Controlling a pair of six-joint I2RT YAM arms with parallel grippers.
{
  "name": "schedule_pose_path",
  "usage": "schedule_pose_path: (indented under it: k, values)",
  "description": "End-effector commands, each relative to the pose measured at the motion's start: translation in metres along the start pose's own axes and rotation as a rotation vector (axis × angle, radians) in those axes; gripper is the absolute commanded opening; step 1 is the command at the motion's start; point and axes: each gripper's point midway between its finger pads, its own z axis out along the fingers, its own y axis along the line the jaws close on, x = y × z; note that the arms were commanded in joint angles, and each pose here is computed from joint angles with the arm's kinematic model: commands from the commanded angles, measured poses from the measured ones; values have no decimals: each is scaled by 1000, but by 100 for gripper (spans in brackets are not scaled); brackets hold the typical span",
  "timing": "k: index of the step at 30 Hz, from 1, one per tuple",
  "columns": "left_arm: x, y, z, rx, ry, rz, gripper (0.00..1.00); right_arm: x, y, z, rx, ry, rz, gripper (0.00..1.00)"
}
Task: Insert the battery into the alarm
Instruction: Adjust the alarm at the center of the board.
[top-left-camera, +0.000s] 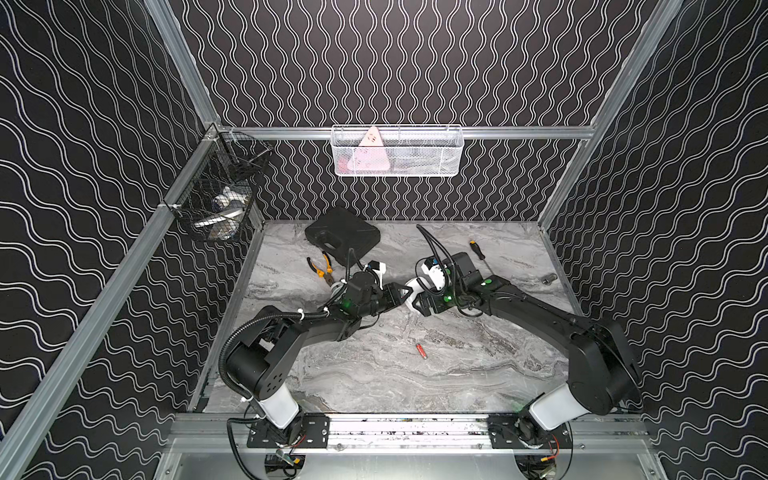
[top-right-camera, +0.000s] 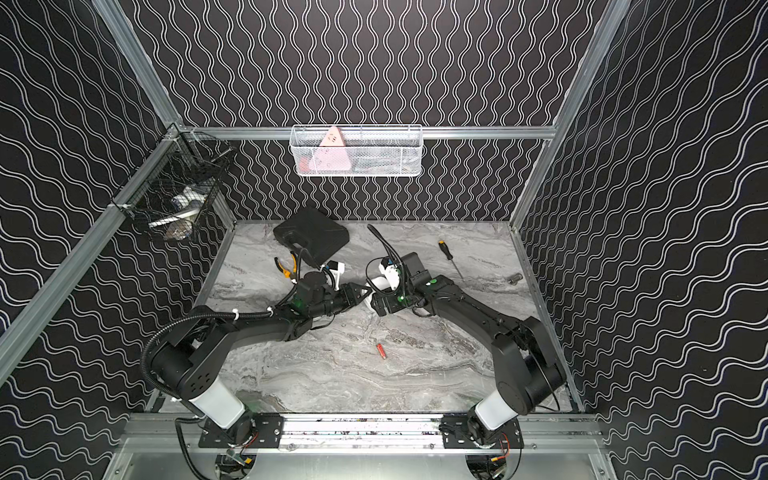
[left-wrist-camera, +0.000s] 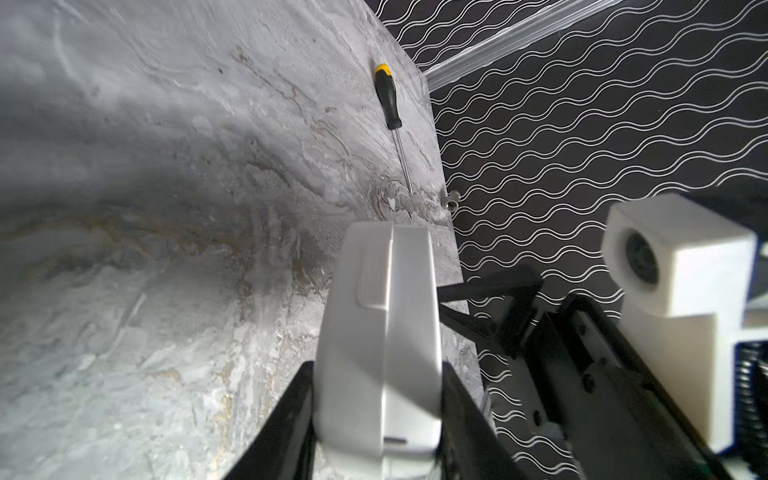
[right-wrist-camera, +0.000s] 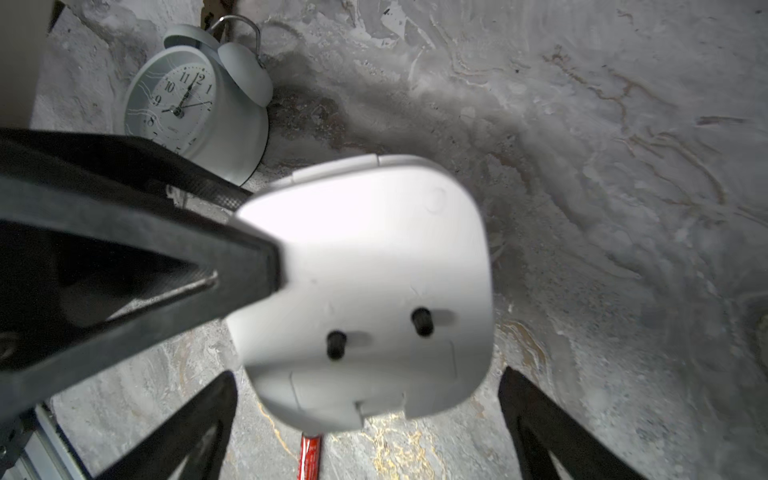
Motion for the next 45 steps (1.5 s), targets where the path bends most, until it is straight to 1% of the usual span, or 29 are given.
schedule_pose_path:
  k: [1,3,5,6,8,12,13,16,18,22,25,28,31,33,38,42,45]
  values:
    - [-19,-19,-1,52,-75,107,27,-14,1,-14,-20,-72,30,99]
    - [-24,-25,-1,70,-94,125,27,-17,-1,-22,-12,-96,47,99]
    - [-30,-30,-3,78,-124,168,27,-24,-6,-33,26,-129,84,99]
    - [-33,-32,-4,70,-142,205,27,-30,-10,-40,48,-156,117,100]
    - [-40,-34,-9,41,-194,308,27,-41,-20,-54,108,-210,228,99]
    - [-56,-43,-22,-52,-327,638,24,-54,-31,-76,133,-252,485,98]
    - [-58,-47,-24,-72,-361,730,23,-58,-32,-79,127,-250,541,97]
    - [-63,-58,-25,-120,-441,939,20,-62,-35,-82,91,-215,693,97]
    - [-65,-63,-22,-161,-480,1044,20,-68,-34,-85,48,-205,750,96]
    - [-52,-79,-12,-240,-552,1328,18,-84,-24,-87,-72,-221,825,95]
    - [-45,-90,-11,-281,-626,1476,15,-90,-18,-85,-158,-197,882,94]
    - [-42,-100,-12,-338,-679,1559,15,-91,-16,-81,-210,-172,919,94]
    - [-36,-109,-11,-363,-687,1631,16,-88,-15,-74,-245,-134,952,93]
    - [-31,-114,-10,-376,-695,1680,16,-88,-14,-71,-264,-122,962,91]
    - [-21,-116,-2,-429,-691,1786,16,-93,-11,-70,-326,-127,977,81]
    - [-17,-114,3,-460,-681,1829,16,-91,-12,-69,-328,-116,980,69]
    - [-12,-115,5,-480,-688,1870,16,-88,-15,-67,-326,-105,990,64]
